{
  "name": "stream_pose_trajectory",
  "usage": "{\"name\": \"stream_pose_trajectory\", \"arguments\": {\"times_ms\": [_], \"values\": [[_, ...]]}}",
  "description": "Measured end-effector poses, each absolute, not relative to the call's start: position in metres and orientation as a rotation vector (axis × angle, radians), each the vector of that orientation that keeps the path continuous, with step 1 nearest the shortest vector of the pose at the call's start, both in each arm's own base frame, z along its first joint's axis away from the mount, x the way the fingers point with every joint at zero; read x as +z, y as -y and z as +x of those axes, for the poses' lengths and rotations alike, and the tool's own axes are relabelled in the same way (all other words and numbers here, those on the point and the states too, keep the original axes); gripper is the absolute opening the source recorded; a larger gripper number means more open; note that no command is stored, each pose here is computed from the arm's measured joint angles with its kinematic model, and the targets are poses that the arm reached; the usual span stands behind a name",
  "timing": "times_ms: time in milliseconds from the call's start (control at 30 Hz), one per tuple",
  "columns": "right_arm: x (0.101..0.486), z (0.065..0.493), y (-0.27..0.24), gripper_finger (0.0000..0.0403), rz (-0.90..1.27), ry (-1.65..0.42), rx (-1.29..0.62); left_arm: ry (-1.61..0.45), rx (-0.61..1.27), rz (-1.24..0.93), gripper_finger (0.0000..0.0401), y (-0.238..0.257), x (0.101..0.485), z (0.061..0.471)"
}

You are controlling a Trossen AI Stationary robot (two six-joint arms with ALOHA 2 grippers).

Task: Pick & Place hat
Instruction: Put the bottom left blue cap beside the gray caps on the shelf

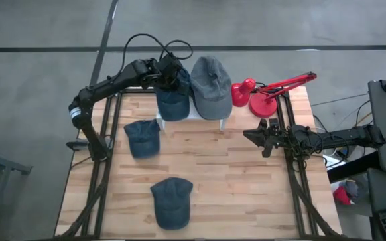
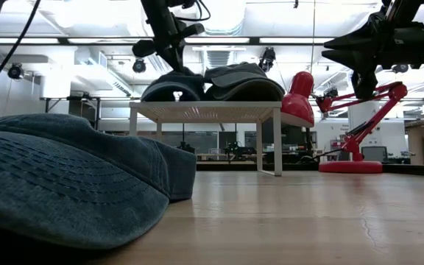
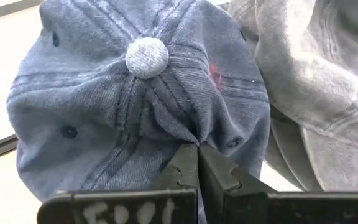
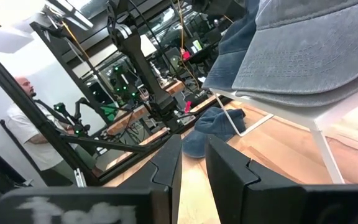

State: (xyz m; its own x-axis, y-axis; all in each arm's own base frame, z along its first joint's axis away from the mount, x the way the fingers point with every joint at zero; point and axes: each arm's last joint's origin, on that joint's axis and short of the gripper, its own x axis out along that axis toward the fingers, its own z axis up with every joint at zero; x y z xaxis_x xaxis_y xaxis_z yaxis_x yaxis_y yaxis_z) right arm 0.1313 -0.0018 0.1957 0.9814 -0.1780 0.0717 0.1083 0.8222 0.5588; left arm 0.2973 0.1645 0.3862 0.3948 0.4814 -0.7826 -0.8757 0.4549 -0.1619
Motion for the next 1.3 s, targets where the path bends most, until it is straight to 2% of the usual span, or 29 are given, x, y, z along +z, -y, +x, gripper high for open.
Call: {"name": "stream_pose_trajectory", "arguments": {"times_ms": [833,933,1167,1300], "values": [[0.1957,0.1313,0.0018,0.0068,0.595,0.123,-0.152,-0.754,0.886,-0.549,0.0005,-0.1689,0.3838,0.3015],[0.1957,0.1314,0.0018,0.0068,0.603,0.124,-0.151,-0.759,0.881,-0.538,0.0028,-0.1689,0.3838,0.3015],[0.1957,0.1313,0.0018,0.0068,0.603,0.124,-0.152,-0.762,0.872,-0.538,0.0112,-0.1687,0.3838,0.3017],[0.1957,0.1313,0.0018,0.0068,0.603,0.124,-0.151,-0.762,0.87,-0.539,0.0144,-0.1687,0.3838,0.3017]]}}
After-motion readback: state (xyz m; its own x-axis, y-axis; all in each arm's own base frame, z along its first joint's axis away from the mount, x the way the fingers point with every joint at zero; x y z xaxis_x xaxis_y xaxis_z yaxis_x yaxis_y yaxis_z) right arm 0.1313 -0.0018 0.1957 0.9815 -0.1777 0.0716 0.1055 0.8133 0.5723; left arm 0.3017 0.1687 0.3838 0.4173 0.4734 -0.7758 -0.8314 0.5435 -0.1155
